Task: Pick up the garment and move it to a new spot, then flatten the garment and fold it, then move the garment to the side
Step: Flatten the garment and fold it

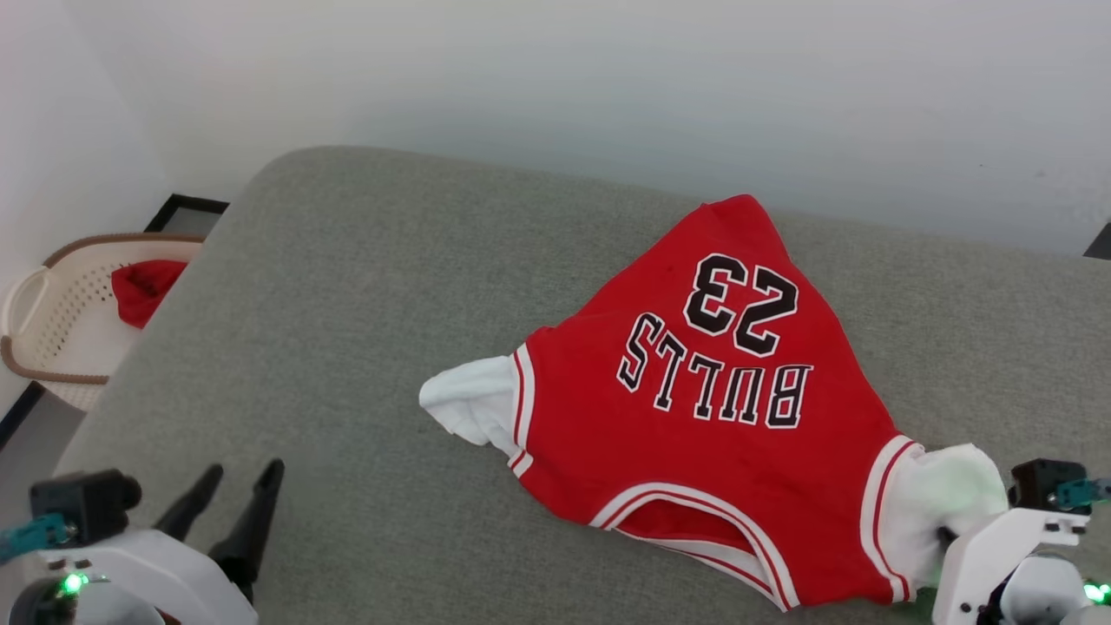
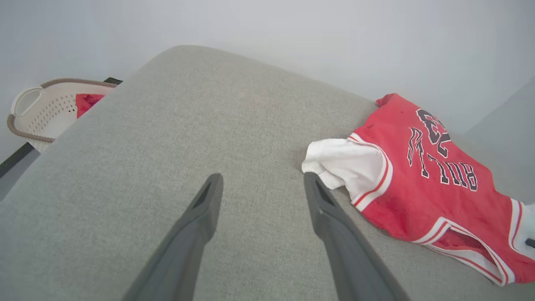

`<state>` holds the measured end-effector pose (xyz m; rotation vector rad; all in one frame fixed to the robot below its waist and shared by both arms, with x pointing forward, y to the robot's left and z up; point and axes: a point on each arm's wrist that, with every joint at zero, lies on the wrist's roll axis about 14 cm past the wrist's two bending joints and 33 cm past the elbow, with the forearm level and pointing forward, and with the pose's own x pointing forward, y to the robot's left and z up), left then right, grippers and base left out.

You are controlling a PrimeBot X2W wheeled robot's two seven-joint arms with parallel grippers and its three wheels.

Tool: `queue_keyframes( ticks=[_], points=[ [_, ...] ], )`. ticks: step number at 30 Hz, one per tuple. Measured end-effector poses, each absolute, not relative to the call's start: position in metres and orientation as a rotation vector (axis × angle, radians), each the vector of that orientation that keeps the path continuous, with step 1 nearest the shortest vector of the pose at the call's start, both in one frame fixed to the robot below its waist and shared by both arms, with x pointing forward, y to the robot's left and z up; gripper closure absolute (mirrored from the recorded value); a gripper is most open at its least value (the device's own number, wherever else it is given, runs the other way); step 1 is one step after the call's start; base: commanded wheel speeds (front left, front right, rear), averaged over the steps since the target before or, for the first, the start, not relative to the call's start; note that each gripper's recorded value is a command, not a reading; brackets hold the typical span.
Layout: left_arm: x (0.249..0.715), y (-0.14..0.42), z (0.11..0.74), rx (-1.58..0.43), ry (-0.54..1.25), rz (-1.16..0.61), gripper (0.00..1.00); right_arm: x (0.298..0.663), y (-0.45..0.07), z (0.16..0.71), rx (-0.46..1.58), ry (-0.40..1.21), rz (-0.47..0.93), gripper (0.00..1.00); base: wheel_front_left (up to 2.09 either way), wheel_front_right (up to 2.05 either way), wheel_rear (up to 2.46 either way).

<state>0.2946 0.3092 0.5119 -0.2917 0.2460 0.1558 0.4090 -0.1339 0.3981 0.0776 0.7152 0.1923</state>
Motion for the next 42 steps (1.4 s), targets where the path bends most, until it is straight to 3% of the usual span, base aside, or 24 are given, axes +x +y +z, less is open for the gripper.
queue_keyframes(
  ticks=[16,31,32,34,35,36,42],
  points=[
    [0.279,0.313,0.536,-0.188,0.003,0.166,0.0,0.423,-0.18,0.447,-0.029,0.587,0.141,1.0,0.0,0.0,0.0],
    [0.267,0.295,0.519,-0.167,-0.03,0.126,0.0,0.418,-0.228,0.448,-0.059,0.594,0.043,1.0,0.0,0.0,0.0],
    [0.267,0.295,0.518,-0.167,-0.029,0.126,0.0,0.417,-0.23,0.447,-0.064,0.595,0.04,0.96,0.0,0.0,0.0],
    [0.268,0.295,0.516,-0.165,-0.025,0.125,0.0,0.415,-0.234,0.443,-0.06,0.607,0.03,0.63,0.0,0.0,0.0],
    [0.269,0.295,0.516,-0.163,-0.023,0.123,0.0,0.414,-0.235,0.44,-0.058,0.61,0.027,0.25,0.0,0.0,0.0],
    [0.269,0.295,0.515,-0.16,-0.022,0.122,0.0,0.414,-0.235,0.439,-0.061,0.612,0.026,0.0,0.0,0.0,0.0],
    [0.276,0.291,0.515,-0.155,-0.024,0.105,0.0,0.417,-0.237,0.445,-0.054,0.587,0.021,0.0,0.0,0.0,0.0]
  ],
)
